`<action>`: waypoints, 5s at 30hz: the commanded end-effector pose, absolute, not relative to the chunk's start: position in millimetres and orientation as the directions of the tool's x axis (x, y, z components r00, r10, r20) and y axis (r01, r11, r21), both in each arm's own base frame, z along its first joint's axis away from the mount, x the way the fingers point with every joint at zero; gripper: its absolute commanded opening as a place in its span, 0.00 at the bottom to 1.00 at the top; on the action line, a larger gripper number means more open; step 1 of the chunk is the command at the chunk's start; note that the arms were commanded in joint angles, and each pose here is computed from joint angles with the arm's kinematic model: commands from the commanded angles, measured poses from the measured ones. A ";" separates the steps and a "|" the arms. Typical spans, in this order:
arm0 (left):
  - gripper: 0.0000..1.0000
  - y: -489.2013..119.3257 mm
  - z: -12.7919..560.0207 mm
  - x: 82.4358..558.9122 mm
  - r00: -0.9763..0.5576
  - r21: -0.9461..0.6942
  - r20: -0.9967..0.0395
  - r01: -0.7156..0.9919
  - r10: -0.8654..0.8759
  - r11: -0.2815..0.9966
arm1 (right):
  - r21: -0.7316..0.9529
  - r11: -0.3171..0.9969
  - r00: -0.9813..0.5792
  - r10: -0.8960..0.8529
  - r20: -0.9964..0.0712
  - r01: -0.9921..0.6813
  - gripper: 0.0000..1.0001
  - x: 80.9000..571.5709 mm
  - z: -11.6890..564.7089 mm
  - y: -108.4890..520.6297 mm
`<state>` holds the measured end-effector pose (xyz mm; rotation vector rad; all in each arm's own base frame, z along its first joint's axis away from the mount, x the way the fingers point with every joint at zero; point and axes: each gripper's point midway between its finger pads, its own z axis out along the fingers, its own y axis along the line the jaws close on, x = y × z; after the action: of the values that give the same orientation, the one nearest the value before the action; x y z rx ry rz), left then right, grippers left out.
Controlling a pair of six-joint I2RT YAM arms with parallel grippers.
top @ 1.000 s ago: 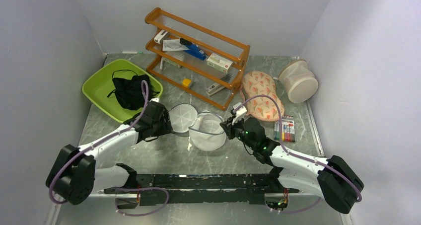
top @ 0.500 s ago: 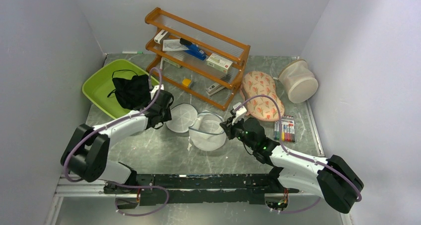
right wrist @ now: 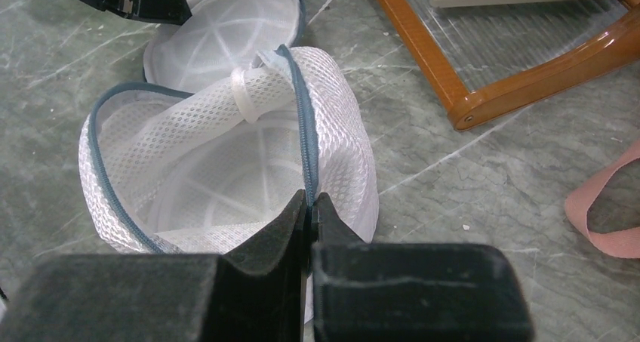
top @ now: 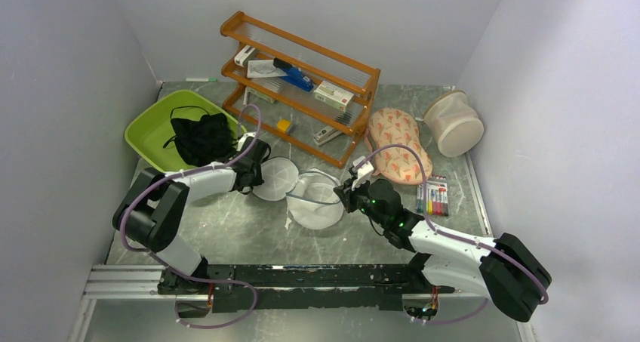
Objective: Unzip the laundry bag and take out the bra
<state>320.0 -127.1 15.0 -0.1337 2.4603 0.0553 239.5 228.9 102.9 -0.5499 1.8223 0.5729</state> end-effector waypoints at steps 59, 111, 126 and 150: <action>0.07 -240.2 288.1 253.5 -0.294 0.212 -0.872 0.493 0.391 0.844 | 0.187 0.923 -0.132 0.150 -0.980 -0.336 0.91 247.6 151.1 158.9; 0.29 -357.2 92.8 195.1 -0.468 -0.104 -0.763 0.770 0.446 0.630 | 0.227 0.952 -0.100 0.210 -0.973 -0.204 0.88 249.9 151.7 130.9; 0.77 -277.5 187.6 261.4 -0.559 -0.453 -0.828 0.623 -0.043 0.638 | 0.216 0.952 -0.109 0.196 -0.974 -0.217 0.88 250.6 150.0 134.3; 0.88 -105.5 406.1 345.1 -0.102 -0.327 -0.945 0.334 -0.311 0.884 | 0.115 0.980 -0.117 0.096 -0.988 -0.162 1.00 269.7 259.3 134.4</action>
<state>342.7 -131.5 370.4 -0.0086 1.6507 -0.7384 267.2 153.8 230.2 -0.0696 1.6753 0.3236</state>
